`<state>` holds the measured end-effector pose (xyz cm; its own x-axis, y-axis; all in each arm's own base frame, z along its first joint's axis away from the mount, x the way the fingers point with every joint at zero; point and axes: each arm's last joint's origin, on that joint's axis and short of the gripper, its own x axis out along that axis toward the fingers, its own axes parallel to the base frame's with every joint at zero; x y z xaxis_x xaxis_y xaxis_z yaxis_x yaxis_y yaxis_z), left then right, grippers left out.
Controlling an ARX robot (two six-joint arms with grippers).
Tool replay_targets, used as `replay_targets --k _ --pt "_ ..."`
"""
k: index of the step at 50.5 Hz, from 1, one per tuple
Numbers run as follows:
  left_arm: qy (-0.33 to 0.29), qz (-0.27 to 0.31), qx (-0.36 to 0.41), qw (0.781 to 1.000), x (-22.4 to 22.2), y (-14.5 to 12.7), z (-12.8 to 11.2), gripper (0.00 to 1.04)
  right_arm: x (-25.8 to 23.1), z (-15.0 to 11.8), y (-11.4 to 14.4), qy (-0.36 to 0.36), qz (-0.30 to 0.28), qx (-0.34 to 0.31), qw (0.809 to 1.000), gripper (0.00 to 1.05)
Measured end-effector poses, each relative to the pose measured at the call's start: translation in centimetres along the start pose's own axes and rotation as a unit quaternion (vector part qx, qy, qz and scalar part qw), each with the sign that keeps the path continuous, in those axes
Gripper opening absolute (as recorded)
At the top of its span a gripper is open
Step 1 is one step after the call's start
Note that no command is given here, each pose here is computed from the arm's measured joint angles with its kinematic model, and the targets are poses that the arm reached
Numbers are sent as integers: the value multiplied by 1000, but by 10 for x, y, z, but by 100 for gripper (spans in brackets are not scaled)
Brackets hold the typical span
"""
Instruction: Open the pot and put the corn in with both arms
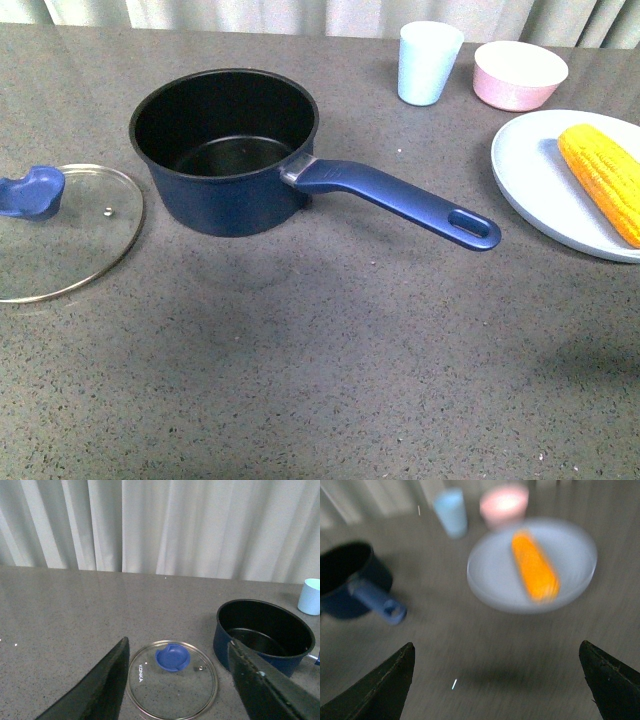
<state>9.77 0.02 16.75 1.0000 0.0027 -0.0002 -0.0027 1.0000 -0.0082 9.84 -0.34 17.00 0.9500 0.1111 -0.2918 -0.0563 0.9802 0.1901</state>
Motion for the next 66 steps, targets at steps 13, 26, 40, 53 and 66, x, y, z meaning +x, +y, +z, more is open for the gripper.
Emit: replay_targets --k 13,26,40,53,66 --pt "0 0 1 1000 0 0 0 96 28 39 -24 93 10 62 994 96" --pt "0 0 1 1000 0 0 0 96 107 70 -42 83 21 -24 996 96" --pt "0 0 1 1000 0 0 0 96 210 65 -69 167 -22 -54 984 96" --pt "0 0 1 1000 0 0 0 96 253 40 -75 226 -18 -62 972 96" --pt "0 0 1 1000 0 0 0 96 280 30 -68 243 -11 -80 967 96"
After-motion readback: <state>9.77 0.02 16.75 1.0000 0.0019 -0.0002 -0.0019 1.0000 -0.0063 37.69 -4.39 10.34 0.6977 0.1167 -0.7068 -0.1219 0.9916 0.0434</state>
